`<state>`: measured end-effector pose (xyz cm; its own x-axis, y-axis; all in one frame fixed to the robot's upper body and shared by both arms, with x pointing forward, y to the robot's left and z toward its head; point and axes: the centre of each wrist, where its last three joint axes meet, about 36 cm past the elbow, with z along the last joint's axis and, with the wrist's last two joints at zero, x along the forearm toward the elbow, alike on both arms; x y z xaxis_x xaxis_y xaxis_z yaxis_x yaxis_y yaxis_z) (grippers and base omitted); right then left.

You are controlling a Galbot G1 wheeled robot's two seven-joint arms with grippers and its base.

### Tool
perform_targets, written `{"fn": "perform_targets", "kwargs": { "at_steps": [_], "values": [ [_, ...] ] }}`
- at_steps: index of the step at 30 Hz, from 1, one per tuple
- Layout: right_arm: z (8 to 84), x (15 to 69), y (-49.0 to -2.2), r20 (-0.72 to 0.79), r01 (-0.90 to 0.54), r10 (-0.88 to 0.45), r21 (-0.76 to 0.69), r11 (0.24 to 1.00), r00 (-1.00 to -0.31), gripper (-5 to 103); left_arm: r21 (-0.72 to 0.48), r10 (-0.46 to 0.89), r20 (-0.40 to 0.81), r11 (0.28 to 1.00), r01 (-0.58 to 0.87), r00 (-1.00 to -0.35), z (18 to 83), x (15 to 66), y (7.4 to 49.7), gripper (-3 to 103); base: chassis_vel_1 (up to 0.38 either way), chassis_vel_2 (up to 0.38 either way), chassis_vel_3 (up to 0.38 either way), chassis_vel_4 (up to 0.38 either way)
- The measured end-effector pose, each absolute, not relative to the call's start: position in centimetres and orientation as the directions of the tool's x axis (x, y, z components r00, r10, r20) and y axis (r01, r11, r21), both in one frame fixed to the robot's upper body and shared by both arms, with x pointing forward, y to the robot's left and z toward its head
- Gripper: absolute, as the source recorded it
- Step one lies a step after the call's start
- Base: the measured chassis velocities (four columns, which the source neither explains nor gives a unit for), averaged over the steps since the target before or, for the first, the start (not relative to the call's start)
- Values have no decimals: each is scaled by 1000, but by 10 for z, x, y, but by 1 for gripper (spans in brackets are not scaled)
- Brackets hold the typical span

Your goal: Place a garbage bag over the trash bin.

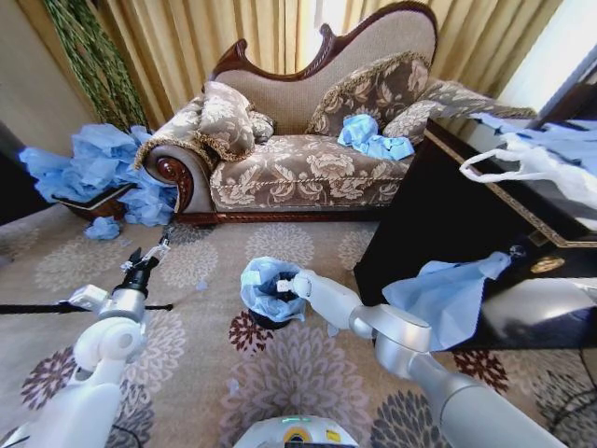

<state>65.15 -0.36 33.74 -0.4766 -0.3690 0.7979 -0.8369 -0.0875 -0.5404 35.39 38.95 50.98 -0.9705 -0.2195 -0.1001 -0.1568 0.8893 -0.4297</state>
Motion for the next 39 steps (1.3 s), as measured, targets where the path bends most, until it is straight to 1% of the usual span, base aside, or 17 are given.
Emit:
{"fn": "perform_targets", "kwargs": {
  "at_steps": [3,6,7,9,12,19,26,32,35,36,37,38,39],
  "values": [
    [343,650,3,788,-835,-386,-545,-73,-481,0,-428,-219,-96,890,-158,-971,509,353,390,100,0,0,0,0],
    [358,643,22,763,-842,-439,-539,-25,-475,0,-426,-216,-93,891,-157,-972,508,353,389,100,0,0,0,0],
    [358,643,22,763,-842,-439,-539,-25,-475,0,-426,-216,-93,891,-157,-972,508,353,389,100,0,0,0,0],
    [360,646,20,751,-845,-443,-535,25,-489,0,-422,-210,-87,893,-155,-974,506,356,388,100,0,0,0,0],
    [357,646,17,750,-844,-433,-534,48,-499,0,-417,-203,-87,896,-149,-975,507,359,385,100,0,0,0,0],
    [335,638,9,771,-859,-410,-507,69,-488,0,-412,-203,-78,898,-154,-976,505,361,384,100,0,0,0,0],
    [330,631,13,760,-864,-429,-491,112,-488,0,-415,-195,-61,897,-153,-979,499,366,378,100,0,0,0,0],
    [329,627,17,751,-863,-441,-489,126,-491,0,-424,-195,-51,892,-156,-979,495,368,374,100,0,0,0,0],
    [333,624,22,719,-857,-476,-484,180,-506,0,-419,-190,-37,894,-157,-981,491,368,373,100,0,0,0,0],
    [333,624,22,719,-857,-476,-484,180,-506,0,-419,-190,-37,894,-157,-981,491,368,373,100,0,0,0,0],
    [335,624,23,710,-854,-484,-482,195,-511,-2,-416,-188,-34,896,-157,-982,490,368,373,100,0,0,0,0],
    [341,625,25,693,-850,-500,-478,222,-520,3,-407,-183,-29,900,-156,-983,489,369,374,100,0,0,0,0],
    [345,625,27,683,-848,-511,-475,233,-523,3,-401,-180,-26,903,-155,-983,489,370,374,100,0,0,0,0]
  ]
}}
